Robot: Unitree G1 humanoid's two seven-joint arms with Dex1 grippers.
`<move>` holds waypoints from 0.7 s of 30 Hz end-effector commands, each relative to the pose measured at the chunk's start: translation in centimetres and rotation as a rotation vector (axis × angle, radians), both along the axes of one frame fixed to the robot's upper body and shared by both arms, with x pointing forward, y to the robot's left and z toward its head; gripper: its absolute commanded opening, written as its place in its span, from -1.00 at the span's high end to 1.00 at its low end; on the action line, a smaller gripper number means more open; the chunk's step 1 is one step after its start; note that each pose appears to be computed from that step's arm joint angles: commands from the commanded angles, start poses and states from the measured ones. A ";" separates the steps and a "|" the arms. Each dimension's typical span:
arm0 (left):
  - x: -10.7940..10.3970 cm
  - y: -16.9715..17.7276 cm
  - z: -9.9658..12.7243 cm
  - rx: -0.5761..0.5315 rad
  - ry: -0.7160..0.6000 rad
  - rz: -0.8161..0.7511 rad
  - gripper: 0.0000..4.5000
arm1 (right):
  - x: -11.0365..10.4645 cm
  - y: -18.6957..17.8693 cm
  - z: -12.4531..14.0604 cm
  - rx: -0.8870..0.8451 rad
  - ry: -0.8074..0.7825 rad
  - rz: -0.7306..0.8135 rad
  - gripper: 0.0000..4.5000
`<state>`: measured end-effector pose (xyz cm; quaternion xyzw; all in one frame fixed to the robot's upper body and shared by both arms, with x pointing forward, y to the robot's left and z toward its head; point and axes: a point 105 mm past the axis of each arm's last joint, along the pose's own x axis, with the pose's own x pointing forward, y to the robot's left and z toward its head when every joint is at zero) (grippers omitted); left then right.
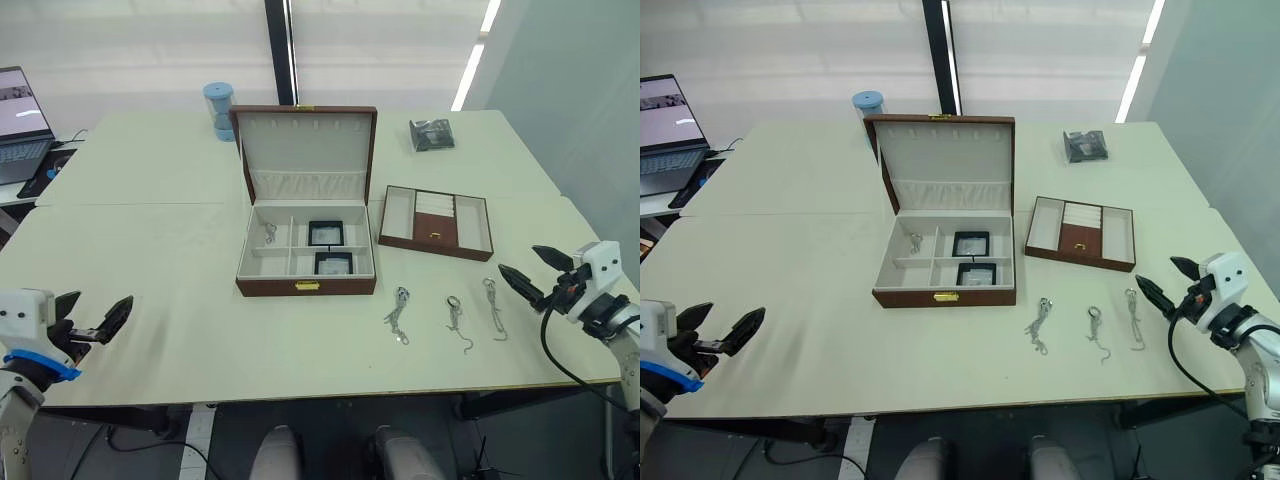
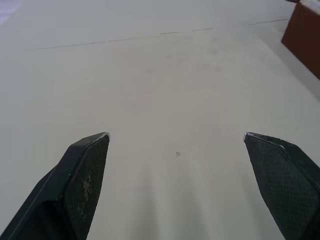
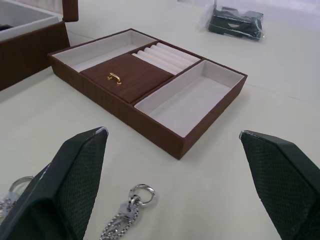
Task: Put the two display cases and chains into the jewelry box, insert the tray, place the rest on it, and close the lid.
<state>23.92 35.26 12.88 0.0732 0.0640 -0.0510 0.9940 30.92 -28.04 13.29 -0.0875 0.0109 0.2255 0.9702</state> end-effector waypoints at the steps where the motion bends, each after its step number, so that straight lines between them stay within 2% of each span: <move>1: 0.3 -3.0 1.4 0.044 -0.056 -0.150 -0.98 | -0.4 0.7 2.3 0.018 -0.089 -0.003 -1.00; 9: 0.4 -10.9 0.4 0.055 -0.051 -0.513 -0.98 | -1.6 3.0 1.3 0.010 -0.124 -0.026 -1.00; 12: 0.1 -12.4 0.1 0.059 -0.042 -0.598 -0.98 | -2.0 3.5 1.0 0.026 -0.116 -0.035 -1.00; 15: -0.3 -15.3 -0.3 0.076 -0.042 -0.758 -0.98 | -2.7 3.4 -0.4 -0.023 -0.093 -0.102 -1.00; 21: -1.1 -18.4 -0.5 0.092 -0.063 -0.942 -0.98 | -3.1 2.7 -3.2 -0.054 -0.002 -0.235 -1.00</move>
